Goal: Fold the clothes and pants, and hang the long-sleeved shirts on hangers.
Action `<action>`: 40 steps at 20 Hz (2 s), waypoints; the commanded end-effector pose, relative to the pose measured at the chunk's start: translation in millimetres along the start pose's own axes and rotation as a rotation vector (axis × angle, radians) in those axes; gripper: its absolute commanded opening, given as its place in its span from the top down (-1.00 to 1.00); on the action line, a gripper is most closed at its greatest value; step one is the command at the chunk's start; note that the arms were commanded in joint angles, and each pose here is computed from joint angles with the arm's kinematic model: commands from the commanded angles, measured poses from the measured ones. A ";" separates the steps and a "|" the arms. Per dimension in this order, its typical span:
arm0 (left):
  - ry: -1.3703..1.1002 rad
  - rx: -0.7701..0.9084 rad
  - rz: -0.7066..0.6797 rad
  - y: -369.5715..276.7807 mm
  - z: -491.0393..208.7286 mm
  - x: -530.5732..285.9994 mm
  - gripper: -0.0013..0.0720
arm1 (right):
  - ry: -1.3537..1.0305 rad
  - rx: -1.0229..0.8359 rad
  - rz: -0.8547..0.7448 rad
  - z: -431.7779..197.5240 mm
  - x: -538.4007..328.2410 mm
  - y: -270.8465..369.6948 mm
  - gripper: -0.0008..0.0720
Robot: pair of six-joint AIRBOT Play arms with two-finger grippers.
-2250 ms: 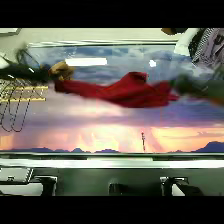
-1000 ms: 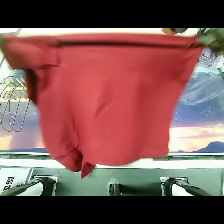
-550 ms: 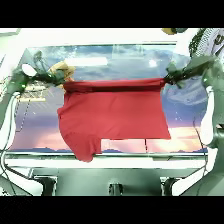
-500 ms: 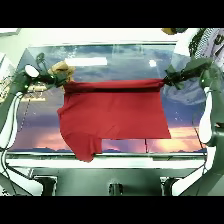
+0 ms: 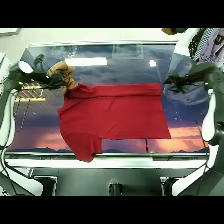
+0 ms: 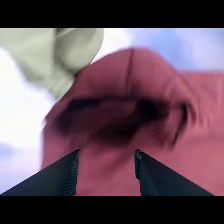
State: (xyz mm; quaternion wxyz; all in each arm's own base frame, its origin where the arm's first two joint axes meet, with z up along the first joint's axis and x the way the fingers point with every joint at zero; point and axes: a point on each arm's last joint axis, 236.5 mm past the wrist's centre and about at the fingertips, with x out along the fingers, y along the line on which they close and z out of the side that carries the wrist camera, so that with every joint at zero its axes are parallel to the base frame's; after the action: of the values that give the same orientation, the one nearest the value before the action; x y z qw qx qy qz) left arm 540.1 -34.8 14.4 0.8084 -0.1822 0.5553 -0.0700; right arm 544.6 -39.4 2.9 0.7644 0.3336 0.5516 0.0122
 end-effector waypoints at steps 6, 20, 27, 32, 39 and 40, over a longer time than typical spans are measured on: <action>0.085 -0.153 0.066 75.8 -81.4 -116.3 -0.14 | 0.174 0.012 0.072 -101.9 -87.9 -92.9 -0.13; 0.116 -0.264 0.097 96.7 -167.3 -103.3 -0.11 | 0.447 0.101 0.057 -260.9 -14.7 -149.5 -0.13; 0.118 -0.269 0.094 96.3 -168.0 -102.3 -0.11 | 0.381 0.155 0.097 -253.3 -2.8 -142.2 -0.12; 0.101 -0.324 0.104 105.5 -173.4 -96.5 -0.11 | 0.397 0.156 0.110 -265.0 1.7 -142.1 0.57; 0.184 -0.442 -0.148 79.2 -274.1 -41.8 -0.11 | 0.396 0.156 0.126 -264.5 1.2 -138.3 0.89; 0.185 -0.453 -0.170 75.7 -282.8 -33.5 -0.11 | 0.398 0.157 0.129 -265.0 0.9 -137.6 0.89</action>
State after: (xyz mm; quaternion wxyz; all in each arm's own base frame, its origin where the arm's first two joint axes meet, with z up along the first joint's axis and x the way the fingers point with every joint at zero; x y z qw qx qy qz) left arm 276.0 12.9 -53.9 0.6977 -0.3528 0.6235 0.0057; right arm 271.8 -16.5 -116.3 0.6124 0.4150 0.6681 0.0798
